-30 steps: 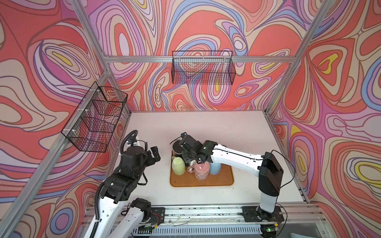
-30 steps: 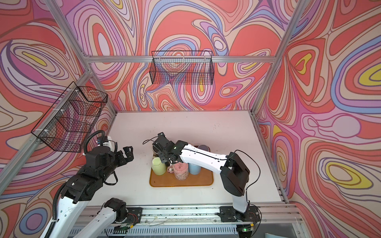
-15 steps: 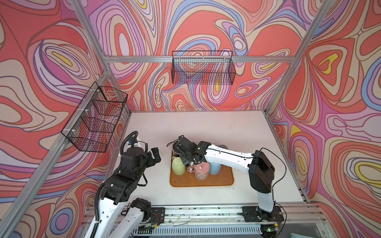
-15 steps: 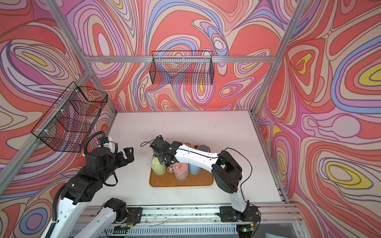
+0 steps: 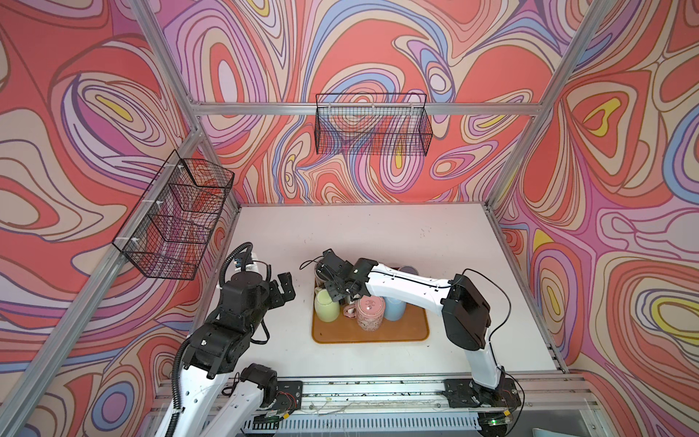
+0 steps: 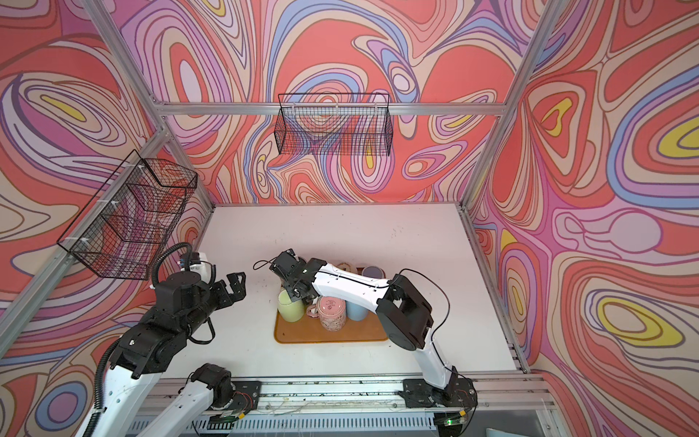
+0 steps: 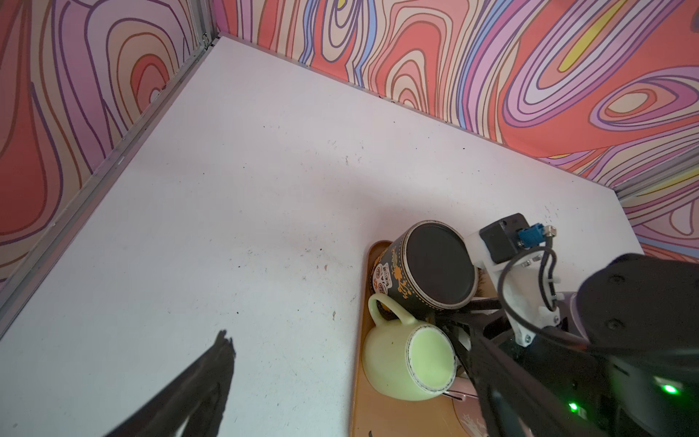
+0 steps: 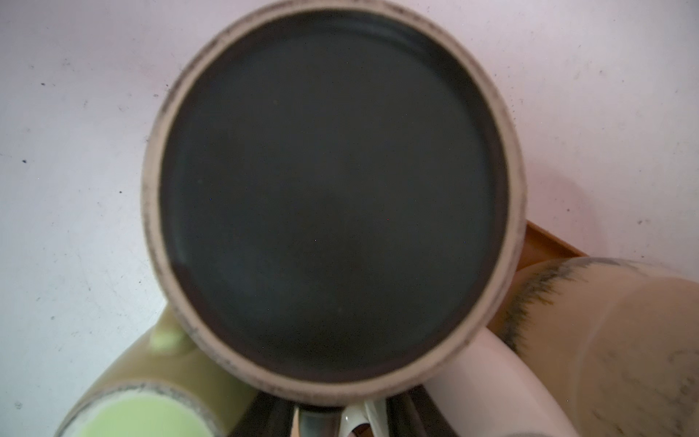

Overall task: Turn the mug right side up
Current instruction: Pick up the mug from the tray, then place the mug at the top-left of the table.

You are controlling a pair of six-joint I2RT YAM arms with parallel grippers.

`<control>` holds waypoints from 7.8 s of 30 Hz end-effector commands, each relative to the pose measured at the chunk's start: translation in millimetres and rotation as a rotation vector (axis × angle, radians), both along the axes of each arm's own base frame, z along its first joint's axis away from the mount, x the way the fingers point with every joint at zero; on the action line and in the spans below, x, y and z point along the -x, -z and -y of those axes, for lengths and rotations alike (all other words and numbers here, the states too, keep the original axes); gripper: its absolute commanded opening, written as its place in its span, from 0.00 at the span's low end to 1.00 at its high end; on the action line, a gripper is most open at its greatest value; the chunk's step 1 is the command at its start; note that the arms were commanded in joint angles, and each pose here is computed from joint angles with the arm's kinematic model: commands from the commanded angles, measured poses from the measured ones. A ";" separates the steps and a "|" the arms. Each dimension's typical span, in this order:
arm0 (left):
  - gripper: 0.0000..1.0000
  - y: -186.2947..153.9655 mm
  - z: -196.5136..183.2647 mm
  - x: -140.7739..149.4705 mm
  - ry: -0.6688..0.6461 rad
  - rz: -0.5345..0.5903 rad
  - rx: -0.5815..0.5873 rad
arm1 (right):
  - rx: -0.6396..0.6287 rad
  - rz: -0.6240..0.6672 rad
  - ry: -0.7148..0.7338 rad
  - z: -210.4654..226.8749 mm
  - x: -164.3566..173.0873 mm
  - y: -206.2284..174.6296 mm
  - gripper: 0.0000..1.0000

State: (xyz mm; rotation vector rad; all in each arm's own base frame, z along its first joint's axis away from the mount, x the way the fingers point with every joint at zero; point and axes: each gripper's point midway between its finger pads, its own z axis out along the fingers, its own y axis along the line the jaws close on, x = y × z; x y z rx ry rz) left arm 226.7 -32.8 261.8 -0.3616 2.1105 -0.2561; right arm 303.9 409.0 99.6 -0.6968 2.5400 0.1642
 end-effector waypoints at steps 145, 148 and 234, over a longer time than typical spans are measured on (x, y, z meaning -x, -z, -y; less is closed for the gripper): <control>0.00 -66.6 214.1 -99.5 0.819 0.483 0.887 | -1.234 -0.065 -0.200 102.8 -18.8 -231.0 0.19; 0.00 -62.7 207.9 -98.1 0.789 0.511 0.859 | -1.226 -0.067 -0.194 103.2 -19.5 -226.2 0.29; 0.00 107.4 -31.4 -286.6 0.105 0.016 -0.230 | -0.984 -0.006 -0.097 133.0 -3.5 -145.9 0.45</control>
